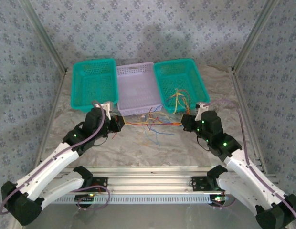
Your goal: Untangle the cables
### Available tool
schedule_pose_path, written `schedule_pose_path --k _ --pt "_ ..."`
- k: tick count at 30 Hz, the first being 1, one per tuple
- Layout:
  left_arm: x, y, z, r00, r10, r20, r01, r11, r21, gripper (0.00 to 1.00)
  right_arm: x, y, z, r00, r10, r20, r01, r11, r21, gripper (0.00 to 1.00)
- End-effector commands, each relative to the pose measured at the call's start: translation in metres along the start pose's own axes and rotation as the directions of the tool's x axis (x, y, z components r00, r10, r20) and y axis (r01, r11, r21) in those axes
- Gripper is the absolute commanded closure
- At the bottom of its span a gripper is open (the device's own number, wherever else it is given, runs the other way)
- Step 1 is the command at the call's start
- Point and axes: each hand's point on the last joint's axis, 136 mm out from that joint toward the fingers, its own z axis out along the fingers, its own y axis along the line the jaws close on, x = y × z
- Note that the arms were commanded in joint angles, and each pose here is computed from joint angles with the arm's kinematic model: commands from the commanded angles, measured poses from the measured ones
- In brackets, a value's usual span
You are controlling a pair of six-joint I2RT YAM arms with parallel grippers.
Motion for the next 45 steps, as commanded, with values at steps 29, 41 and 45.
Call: schedule_pose_path --k 29,41,45 --pt "-0.006 0.072 0.025 0.998 0.036 -0.042 -0.047 0.95 -0.309 1.0 0.061 -0.081 0.022 0.997 0.074 -0.026 -0.063 0.953 0.295 0.6" --pt "0.002 0.058 0.034 0.99 0.104 -0.091 -0.124 0.96 -0.25 1.0 0.05 -0.014 0.062 0.999 -0.05 -0.003 0.05 0.996 0.069 0.36" --pt "0.002 0.053 0.033 0.985 0.155 -0.08 -0.17 0.956 -0.238 1.0 0.057 0.001 0.091 0.992 -0.084 -0.093 0.089 0.995 0.054 0.39"
